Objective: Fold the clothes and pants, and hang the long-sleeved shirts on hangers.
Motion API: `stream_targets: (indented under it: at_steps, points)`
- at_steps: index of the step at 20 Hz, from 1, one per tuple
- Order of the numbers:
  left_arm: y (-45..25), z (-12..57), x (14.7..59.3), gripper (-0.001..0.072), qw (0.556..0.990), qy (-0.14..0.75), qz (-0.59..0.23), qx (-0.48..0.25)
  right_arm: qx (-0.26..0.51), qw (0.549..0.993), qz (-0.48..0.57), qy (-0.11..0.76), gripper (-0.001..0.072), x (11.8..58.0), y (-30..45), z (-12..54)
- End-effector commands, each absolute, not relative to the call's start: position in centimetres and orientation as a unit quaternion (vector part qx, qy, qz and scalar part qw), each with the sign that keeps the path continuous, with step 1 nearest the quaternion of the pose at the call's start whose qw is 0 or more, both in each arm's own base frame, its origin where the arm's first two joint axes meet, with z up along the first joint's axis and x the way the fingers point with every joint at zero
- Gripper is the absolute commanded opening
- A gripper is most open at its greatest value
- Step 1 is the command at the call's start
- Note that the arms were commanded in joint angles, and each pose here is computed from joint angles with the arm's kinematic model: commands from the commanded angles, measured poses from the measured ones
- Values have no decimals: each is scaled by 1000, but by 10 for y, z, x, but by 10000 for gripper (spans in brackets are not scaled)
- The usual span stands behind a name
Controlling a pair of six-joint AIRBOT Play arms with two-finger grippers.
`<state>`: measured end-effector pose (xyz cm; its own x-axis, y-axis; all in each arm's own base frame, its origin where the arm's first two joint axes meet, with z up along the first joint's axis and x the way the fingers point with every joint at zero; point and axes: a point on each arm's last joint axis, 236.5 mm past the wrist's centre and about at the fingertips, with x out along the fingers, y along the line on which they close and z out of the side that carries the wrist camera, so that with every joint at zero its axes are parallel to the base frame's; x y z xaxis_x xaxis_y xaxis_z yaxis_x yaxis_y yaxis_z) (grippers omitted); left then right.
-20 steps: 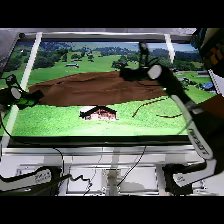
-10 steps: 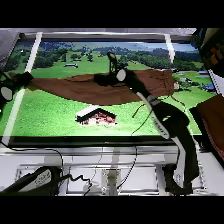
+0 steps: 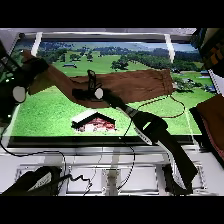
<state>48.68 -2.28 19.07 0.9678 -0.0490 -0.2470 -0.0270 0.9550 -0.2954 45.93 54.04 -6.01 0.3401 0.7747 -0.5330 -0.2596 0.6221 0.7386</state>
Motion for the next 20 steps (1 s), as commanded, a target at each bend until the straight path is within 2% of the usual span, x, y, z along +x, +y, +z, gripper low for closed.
stream_targets:
  at_steps: [1, 4, 6, 10, 13, 17, 20]
  points:
    - [-70, 200, 488, 14, 982, 106, -56, -143, 277, 765, 350, 464, 27, 437, 564, -59]
    - [-87, 188, 495, 14, 981, 112, -71, -142, 262, 760, 350, 480, 28, 441, 550, -61]
    - [-99, 173, 505, 13, 980, 114, -80, -143, 235, 758, 342, 503, 30, 455, 515, -55]
    - [-151, 148, 535, 11, 978, 78, -125, -145, 146, 763, 313, 547, 30, 487, 389, -13]
    - [-202, 112, 557, 10, 968, 137, -149, -149, 93, 777, 321, 534, 30, 497, 300, 48]
    - [-288, 73, 550, 11, 949, 204, -204, -124, 94, 829, 278, 476, 31, 520, 207, 121]
    - [-330, 33, 533, 12, 939, 235, -234, -93, 110, 849, 248, 454, 31, 529, 164, 144]
